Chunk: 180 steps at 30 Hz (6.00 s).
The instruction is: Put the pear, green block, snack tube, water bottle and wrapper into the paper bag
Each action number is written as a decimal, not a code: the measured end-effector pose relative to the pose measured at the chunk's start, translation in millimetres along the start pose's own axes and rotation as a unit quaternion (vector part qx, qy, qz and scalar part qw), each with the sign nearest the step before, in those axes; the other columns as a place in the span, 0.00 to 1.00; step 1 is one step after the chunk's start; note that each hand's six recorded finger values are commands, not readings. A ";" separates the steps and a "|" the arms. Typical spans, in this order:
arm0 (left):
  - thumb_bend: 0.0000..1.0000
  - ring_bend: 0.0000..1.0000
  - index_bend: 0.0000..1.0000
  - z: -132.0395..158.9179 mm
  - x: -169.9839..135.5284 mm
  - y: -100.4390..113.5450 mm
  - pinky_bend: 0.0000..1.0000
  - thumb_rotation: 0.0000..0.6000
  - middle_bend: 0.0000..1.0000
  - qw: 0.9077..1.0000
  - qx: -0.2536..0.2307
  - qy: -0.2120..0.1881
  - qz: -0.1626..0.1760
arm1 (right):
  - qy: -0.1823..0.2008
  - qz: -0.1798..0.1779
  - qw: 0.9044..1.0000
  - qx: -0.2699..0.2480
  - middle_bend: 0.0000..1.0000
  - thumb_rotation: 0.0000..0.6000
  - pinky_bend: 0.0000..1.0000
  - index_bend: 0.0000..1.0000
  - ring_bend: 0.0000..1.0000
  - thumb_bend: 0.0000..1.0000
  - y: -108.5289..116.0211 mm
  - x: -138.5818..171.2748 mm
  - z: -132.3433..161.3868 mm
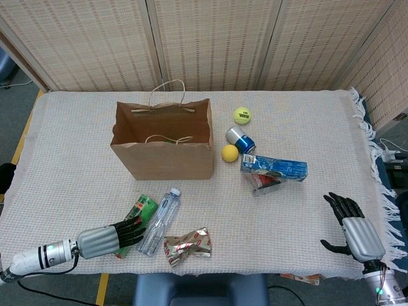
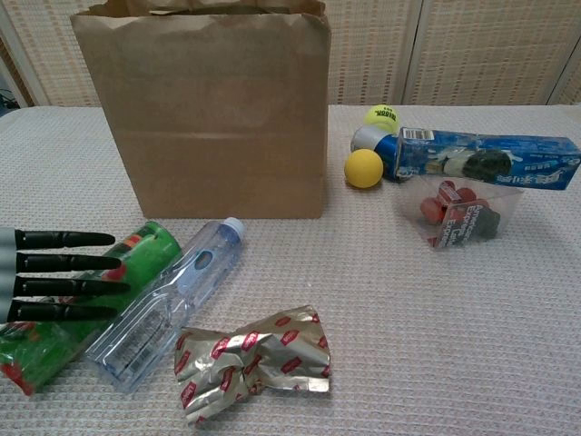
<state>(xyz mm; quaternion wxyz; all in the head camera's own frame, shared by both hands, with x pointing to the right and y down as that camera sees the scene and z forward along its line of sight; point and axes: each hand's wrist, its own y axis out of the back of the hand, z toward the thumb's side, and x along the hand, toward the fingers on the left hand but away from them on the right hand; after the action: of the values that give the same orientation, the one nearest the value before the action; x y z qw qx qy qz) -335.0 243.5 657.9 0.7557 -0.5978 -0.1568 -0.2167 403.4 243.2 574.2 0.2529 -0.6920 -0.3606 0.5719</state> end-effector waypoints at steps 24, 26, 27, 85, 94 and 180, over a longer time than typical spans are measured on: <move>0.36 0.00 0.00 -20.8 10.4 -34.2 0.00 1.00 0.00 0.997 0.049 -0.027 -0.062 | -0.004 0.014 1.000 -0.013 0.00 1.00 0.00 0.00 0.00 0.06 -1.9 0.4 0.2; 0.36 0.00 0.00 -21.5 12.0 -35.1 0.00 1.00 0.00 0.996 0.052 -0.035 -0.065 | -0.004 0.014 1.000 -0.013 0.00 1.00 0.00 0.00 0.00 0.06 -1.9 0.3 0.3; 0.36 0.00 0.00 -21.2 13.1 -35.6 0.00 1.00 0.00 0.995 0.055 -0.041 -0.066 | -0.004 0.014 1.000 -0.013 0.00 1.00 0.00 0.00 0.00 0.06 -1.9 0.2 0.3; 0.66 0.63 0.66 -224.6 -69.9 33.4 0.72 1.00 0.66 0.702 -0.329 0.597 0.208 | -0.006 0.010 1.000 -0.019 0.00 1.00 0.00 0.00 0.00 0.06 -0.7 1.4 -0.4; 0.66 0.63 0.66 -234.1 -5.9 90.4 0.72 1.00 0.66 0.596 -0.503 0.551 0.297 | -0.005 0.013 1.000 -0.022 0.00 1.00 0.00 0.00 0.00 0.06 -0.6 1.4 -0.5; 0.37 0.00 0.00 -231.7 102.4 111.6 0.12 1.00 0.00 0.654 -0.573 0.467 0.163 | 0.002 0.012 1.000 -0.018 0.00 1.00 0.00 0.00 0.00 0.06 1.6 4.1 0.1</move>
<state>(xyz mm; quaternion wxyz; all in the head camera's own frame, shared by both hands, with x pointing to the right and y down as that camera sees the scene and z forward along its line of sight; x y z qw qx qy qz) -195.0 25.3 560.7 0.2602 -0.7481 0.4719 -0.3873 404.0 245.4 570.4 0.2342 -0.7021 -0.3617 0.5669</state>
